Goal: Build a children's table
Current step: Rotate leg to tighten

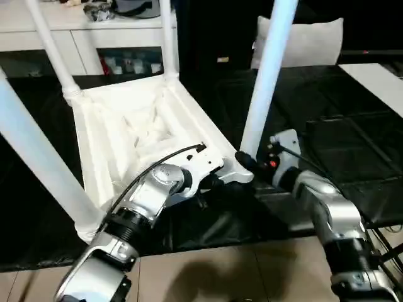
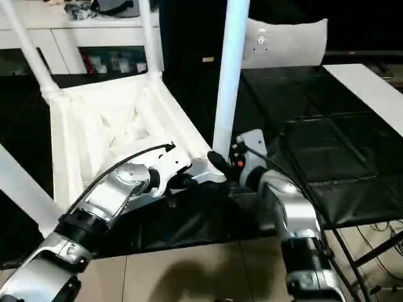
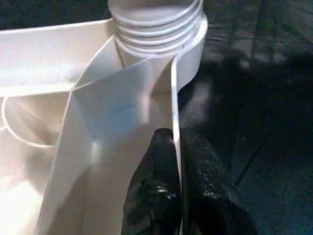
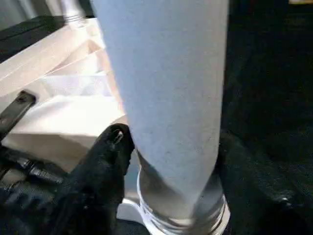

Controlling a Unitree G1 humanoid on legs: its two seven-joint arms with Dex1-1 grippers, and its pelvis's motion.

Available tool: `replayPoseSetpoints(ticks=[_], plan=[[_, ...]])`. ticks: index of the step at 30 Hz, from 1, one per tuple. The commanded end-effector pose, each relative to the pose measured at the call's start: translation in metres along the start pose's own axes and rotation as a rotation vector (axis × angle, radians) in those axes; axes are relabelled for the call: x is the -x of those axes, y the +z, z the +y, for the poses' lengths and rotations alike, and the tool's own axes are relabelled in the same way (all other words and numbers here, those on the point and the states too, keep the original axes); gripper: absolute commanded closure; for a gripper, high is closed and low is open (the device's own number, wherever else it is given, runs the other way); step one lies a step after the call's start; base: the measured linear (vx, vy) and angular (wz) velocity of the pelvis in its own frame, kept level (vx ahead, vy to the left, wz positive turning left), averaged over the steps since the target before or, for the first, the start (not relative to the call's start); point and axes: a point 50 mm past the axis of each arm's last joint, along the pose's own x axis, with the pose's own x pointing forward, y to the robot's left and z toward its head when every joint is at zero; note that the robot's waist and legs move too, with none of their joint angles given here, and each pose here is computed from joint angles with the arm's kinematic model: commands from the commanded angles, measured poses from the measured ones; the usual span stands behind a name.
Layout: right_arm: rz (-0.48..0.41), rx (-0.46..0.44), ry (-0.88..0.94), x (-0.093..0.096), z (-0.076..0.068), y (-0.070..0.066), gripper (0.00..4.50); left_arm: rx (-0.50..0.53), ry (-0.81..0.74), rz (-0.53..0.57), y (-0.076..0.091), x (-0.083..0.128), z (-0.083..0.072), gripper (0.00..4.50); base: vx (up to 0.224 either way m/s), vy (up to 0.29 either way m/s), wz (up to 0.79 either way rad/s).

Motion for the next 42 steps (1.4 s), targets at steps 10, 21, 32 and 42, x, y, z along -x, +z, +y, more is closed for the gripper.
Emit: replayPoseSetpoints(ticks=[10,21,32,42], plan=[[0.091,0.232,0.375,0.038,-0.005,0.016,0.93,-0.25,-0.301,-0.045,-0.011,0.017,-0.008,4.5,0.0,0.0,0.0],[0.233,0.216,0.705,0.055,0.006,0.006,1.77,-0.324,-0.56,-0.007,-0.021,0.04,-0.01,4.5,0.0,0.0,0.0],[0.251,0.167,0.784,0.054,0.013,0.0,2.52,-0.345,-0.598,0.001,-0.022,0.043,-0.01,4.5,0.0,0.0,0.0],[0.146,0.076,0.436,0.026,0.018,0.0,2.55,-0.087,-0.32,-0.026,-0.012,0.027,0.001,4.5,0.0,0.0,0.0]])
